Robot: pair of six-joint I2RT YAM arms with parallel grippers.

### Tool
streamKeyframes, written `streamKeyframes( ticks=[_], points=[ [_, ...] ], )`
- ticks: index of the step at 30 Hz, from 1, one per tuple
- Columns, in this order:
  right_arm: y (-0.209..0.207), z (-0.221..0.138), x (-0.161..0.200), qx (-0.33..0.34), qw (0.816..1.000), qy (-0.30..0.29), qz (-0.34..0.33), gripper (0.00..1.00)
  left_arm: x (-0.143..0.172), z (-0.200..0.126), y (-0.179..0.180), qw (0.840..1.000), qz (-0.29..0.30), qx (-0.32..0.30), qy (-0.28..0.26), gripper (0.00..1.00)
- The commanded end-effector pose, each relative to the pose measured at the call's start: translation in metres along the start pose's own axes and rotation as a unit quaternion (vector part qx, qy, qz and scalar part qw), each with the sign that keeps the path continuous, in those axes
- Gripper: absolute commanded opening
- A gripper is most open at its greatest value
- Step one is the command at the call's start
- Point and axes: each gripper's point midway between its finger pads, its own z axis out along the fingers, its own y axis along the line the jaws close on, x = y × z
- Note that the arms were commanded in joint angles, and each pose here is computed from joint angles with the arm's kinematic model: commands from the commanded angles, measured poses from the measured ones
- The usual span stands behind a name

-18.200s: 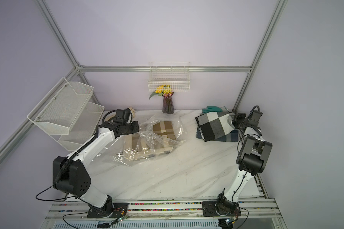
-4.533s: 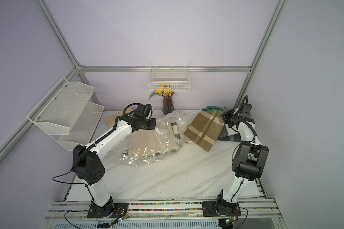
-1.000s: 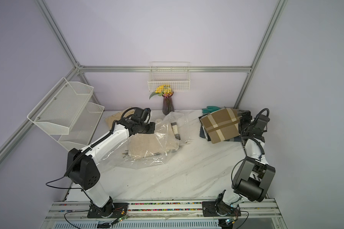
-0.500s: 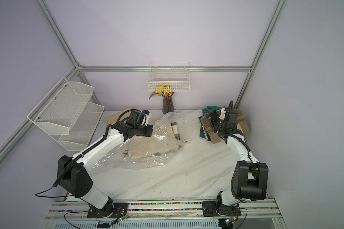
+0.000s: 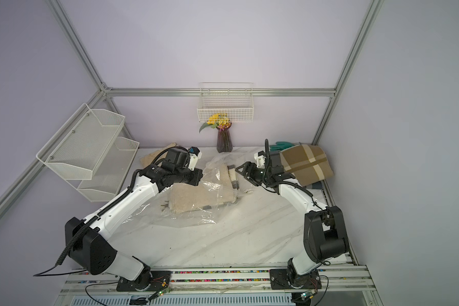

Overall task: Take the scarf out of the vacuum bag
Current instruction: Take out the scarf from the vacuum bag.

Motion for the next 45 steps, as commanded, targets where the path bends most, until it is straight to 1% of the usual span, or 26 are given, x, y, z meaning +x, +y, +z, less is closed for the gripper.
streamKeyframes(
  ticks=[1,3,8,11,16,24,31,38,45],
  points=[
    [0.003,0.018,0.021,0.006,1.000,0.021,-0.020,0.73,0.013,-0.025,-0.002,1.000,0.027,0.011,0.009,0.00],
    [0.003,0.026,0.031,0.011,0.999,0.029,-0.024,0.72,0.021,-0.038,0.002,1.000,0.030,-0.001,0.010,0.00],
    [-0.004,0.045,0.051,0.029,0.998,0.040,-0.034,0.70,0.044,-0.054,0.012,0.998,0.039,-0.028,0.033,0.00],
    [-0.004,0.056,0.062,0.033,0.998,0.045,-0.042,0.68,0.050,-0.061,0.016,0.998,0.038,-0.037,0.034,0.00],
    [-0.003,0.070,0.083,0.059,0.995,0.044,-0.066,0.67,0.050,-0.065,0.016,0.998,0.034,-0.039,0.034,0.00],
    [-0.022,0.088,0.111,0.080,0.994,0.049,-0.059,0.66,0.043,-0.065,0.010,0.999,0.034,-0.024,0.031,0.00],
    [-0.032,0.095,0.113,0.104,0.991,0.039,-0.070,0.66,0.045,-0.062,0.004,0.999,0.030,-0.006,0.034,0.00],
    [-0.025,0.106,0.111,0.091,0.992,0.041,-0.077,0.66,0.045,-0.060,-0.001,0.999,0.023,0.006,0.030,0.00],
    [-0.020,0.113,0.112,0.090,0.991,0.043,-0.084,0.66,0.056,-0.052,-0.002,0.999,0.016,0.011,0.034,0.00]
  ],
)
